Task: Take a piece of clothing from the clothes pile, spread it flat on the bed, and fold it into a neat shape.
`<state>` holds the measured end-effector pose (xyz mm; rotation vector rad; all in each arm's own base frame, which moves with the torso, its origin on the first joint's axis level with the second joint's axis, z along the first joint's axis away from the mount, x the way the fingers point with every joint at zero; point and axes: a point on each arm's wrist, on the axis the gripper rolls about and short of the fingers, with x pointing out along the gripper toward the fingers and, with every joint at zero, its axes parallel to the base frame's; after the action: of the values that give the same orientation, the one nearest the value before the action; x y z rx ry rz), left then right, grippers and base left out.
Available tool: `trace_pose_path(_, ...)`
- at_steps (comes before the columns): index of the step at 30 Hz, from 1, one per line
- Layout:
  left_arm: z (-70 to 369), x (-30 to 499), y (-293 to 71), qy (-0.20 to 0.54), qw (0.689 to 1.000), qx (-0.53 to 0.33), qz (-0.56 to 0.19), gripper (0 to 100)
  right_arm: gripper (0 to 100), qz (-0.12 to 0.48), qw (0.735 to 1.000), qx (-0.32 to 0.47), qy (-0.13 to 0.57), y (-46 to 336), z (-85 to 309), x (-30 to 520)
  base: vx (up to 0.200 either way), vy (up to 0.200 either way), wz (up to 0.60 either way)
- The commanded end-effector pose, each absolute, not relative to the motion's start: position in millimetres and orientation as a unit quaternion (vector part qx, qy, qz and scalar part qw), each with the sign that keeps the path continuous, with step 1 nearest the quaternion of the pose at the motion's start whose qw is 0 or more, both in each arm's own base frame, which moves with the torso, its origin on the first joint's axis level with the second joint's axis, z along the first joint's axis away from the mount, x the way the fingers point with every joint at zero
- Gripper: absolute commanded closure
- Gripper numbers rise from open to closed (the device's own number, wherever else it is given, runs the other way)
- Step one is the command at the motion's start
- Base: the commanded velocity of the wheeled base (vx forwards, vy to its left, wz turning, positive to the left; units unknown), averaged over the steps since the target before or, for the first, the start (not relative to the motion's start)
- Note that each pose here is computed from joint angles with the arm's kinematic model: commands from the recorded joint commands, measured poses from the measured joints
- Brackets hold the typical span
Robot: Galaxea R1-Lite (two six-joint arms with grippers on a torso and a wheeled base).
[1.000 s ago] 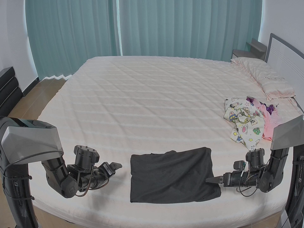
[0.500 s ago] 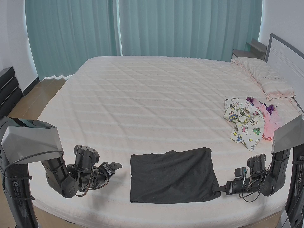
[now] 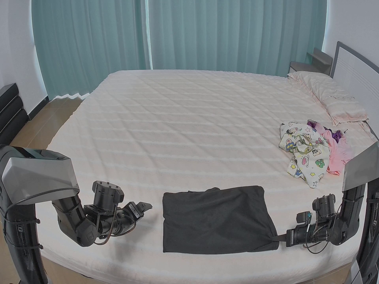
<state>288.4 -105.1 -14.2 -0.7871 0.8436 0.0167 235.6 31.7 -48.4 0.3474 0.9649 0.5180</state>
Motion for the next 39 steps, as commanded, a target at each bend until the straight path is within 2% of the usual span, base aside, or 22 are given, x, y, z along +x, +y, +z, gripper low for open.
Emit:
trace_pose_path(1,-14.6,288.3,-105.0,0.4,0.838,-0.372,0.008,0,100,0.246,0.838,0.162,0.46,31.5,-50.0,234.0,0.0,0.0,0.0)
trace_pose_path(3,-14.6,288.3,-105.0,0.4,0.838,-0.372,0.008,0,100,0.257,0.838,0.139,0.461,30.4,-51.2,229.0,0.0,0.0,0.0)
trace_pose_path(4,-14.6,288.3,-105.0,0.4,0.838,-0.372,0.008,0,0,0.258,0.838,0.137,0.461,30.4,-51.2,229.0,0.0,0.0,0.0)
trace_pose_path(12,-12.5,288.6,-107.5,0.393,0.841,-0.373,0.002,0,0,0.244,0.86,0.127,0.43,18.9,-45.1,238.2,0.0,0.0,0.0)
trace_pose_path(13,-9.9,286.3,-119.8,0.387,0.846,-0.366,-0.024,0,0,0.235,0.87,0.136,0.412,13.5,-38.2,244.9,0.0,0.0,0.0)
trace_pose_path(15,-7.9,284.4,-133.1,0.381,0.849,-0.362,-0.051,0,0,0.225,0.873,0.155,0.404,11.7,-35.8,250.7,0.0,0.0,0.0)
trace_pose_path(19,-3.2,285.5,-149.2,0.371,0.856,-0.348,-0.092,0,0,0.213,0.872,0.185,0.4,12.8,-34.9,259.2,0.0,0.0,0.0)
trace_pose_path(23,-21.6,293.5,-163.6,0.375,0.873,-0.287,-0.118,0,0,0.211,0.87,0.196,0.4,14.1,-33.8,260.4,0.0,0.0,0.0)
trace_pose_path(31,-42.8,293.4,-167.8,0.392,0.878,-0.24,-0.132,0,0,0.212,0.869,0.196,0.402,14.9,-34.6,260.2,0.0,0.0,0.0)
trace_pose_path(39,-49.3,294.8,-170.0,0.376,0.889,-0.208,-0.157,0,0,0.212,0.867,0.196,0.406,15.6,-36.3,259.9,0.0,0.0,0.0)
